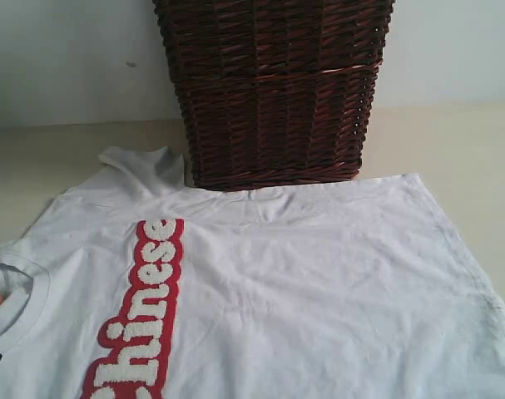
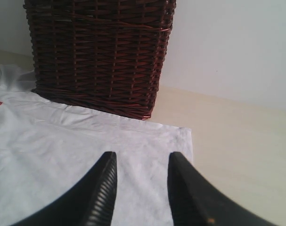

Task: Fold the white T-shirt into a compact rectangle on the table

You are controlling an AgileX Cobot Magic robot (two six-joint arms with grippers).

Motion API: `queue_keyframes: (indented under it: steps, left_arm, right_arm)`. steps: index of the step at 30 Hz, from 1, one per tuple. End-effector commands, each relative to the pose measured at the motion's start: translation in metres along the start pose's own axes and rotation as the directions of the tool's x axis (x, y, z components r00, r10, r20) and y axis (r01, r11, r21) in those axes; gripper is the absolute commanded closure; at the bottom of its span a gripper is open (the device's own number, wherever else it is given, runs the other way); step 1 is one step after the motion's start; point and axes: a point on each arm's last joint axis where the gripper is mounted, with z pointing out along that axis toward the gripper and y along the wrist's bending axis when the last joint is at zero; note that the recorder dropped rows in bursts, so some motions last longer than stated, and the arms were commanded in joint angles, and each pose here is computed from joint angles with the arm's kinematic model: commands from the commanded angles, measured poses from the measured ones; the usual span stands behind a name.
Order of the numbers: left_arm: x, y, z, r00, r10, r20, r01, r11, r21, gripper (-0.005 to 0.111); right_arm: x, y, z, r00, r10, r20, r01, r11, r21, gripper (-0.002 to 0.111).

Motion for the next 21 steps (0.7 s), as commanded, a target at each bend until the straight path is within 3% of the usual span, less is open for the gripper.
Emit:
queue_keyframes:
  steps: [1, 6, 10, 12, 15, 17, 21]
  left_arm:
    - [0.0016, -0.0059, 0.0041, 0.998, -0.040, 0.056, 0.038, 0.999, 0.029, 0.001]
    - [0.0055, -0.0005, 0.0078, 0.997, -0.044, 0.063, 0.047, 0.998, -0.047, 0.001]
    - [0.0055, -0.0010, 0.0078, 0.997, -0.044, 0.062, 0.047, 0.998, -0.041, 0.003]
    - [0.0059, -0.0031, 0.0079, 0.997, -0.052, 0.058, 0.053, 0.998, -0.019, 0.014]
    - [0.0050, -0.0030, 0.0079, 0.995, -0.070, 0.068, 0.071, 0.997, -0.017, 0.047]
    - [0.0028, -0.0033, 0.0077, 0.992, -0.091, 0.092, 0.092, 0.996, -0.011, 0.060]
    - [0.0016, -0.0032, 0.0076, 0.989, -0.102, 0.105, 0.103, 0.995, -0.009, 0.062]
  right_arm:
    - [0.0003, -0.0005, 0.0000, 1.000, 0.001, 0.010, -0.001, 1.000, 0.009, 0.072]
    - [0.0003, -0.0005, 0.0000, 1.000, 0.001, 0.010, -0.001, 1.000, 0.009, 0.072]
    - [0.0003, -0.0005, 0.0000, 1.000, 0.001, 0.010, -0.001, 1.000, 0.009, 0.072]
    - [0.0003, -0.0005, 0.0000, 1.000, 0.001, 0.010, -0.001, 1.000, 0.009, 0.072]
    - [0.0003, -0.0005, 0.0000, 1.000, 0.001, 0.010, -0.001, 1.000, 0.009, 0.072]
    - [0.0003, -0.0005, 0.0000, 1.000, 0.001, 0.010, -0.001, 1.000, 0.009, 0.072]
    - [0.0003, -0.0005, 0.0000, 1.000, 0.001, 0.010, -0.001, 1.000, 0.009, 0.072]
